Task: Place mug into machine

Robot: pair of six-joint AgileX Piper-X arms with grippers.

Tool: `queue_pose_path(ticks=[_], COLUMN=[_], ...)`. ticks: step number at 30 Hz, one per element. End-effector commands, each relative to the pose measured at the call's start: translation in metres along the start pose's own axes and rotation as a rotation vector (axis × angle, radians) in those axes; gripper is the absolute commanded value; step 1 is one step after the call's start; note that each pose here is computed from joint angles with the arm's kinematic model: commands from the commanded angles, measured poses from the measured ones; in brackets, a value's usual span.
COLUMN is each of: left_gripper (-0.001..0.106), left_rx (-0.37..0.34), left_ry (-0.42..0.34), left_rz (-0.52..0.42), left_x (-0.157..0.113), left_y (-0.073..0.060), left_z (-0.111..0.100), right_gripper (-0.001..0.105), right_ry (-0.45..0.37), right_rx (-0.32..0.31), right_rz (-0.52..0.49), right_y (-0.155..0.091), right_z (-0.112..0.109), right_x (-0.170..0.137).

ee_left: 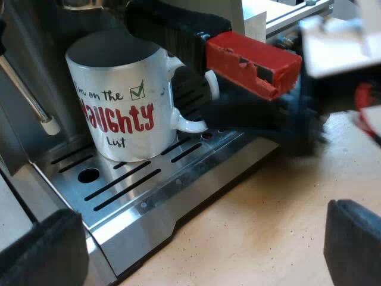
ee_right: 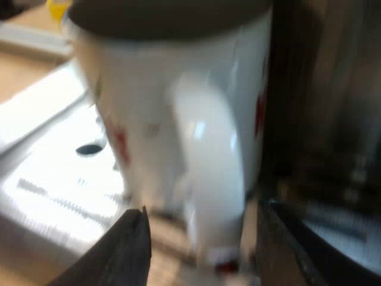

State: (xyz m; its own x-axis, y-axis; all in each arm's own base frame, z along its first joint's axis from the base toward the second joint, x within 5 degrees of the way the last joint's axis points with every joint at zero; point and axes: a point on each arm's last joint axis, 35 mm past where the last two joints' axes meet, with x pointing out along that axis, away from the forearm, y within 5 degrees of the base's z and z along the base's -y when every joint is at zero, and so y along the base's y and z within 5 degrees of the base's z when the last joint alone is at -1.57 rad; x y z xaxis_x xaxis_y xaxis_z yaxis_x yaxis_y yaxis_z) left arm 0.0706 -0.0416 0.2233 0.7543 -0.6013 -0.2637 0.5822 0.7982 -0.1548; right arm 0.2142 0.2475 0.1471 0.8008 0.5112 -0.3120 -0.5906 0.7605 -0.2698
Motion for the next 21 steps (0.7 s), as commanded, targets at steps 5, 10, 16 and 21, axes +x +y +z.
queue_pose_path(ticks=[5,10,16,21], left_gripper=[0.081,0.081,0.081,0.081], left_rx=[0.002,-0.050,-0.106,-0.094], left_ry=[-0.057,-0.118,-0.203,-0.251], left_rz=[0.008,-0.002,-0.031,-0.040], left_x=[-0.007,-0.018,-0.036,-0.052], left_y=[-0.003,-0.008,-0.015,-0.020], left_z=[0.017,0.037,0.063,0.082], right_gripper=[0.042,0.021,0.000,0.000], right_ry=[0.038,0.043,-0.039,-0.113], right_rx=[-0.038,-0.066,-0.046,-0.016], right_rz=[0.062,0.103,0.022,-0.011], right_y=[0.007,0.009,0.004,0.001], right_z=[0.007,0.028,0.057,0.074], right_x=[-0.042,-0.072,-0.108,-0.127])
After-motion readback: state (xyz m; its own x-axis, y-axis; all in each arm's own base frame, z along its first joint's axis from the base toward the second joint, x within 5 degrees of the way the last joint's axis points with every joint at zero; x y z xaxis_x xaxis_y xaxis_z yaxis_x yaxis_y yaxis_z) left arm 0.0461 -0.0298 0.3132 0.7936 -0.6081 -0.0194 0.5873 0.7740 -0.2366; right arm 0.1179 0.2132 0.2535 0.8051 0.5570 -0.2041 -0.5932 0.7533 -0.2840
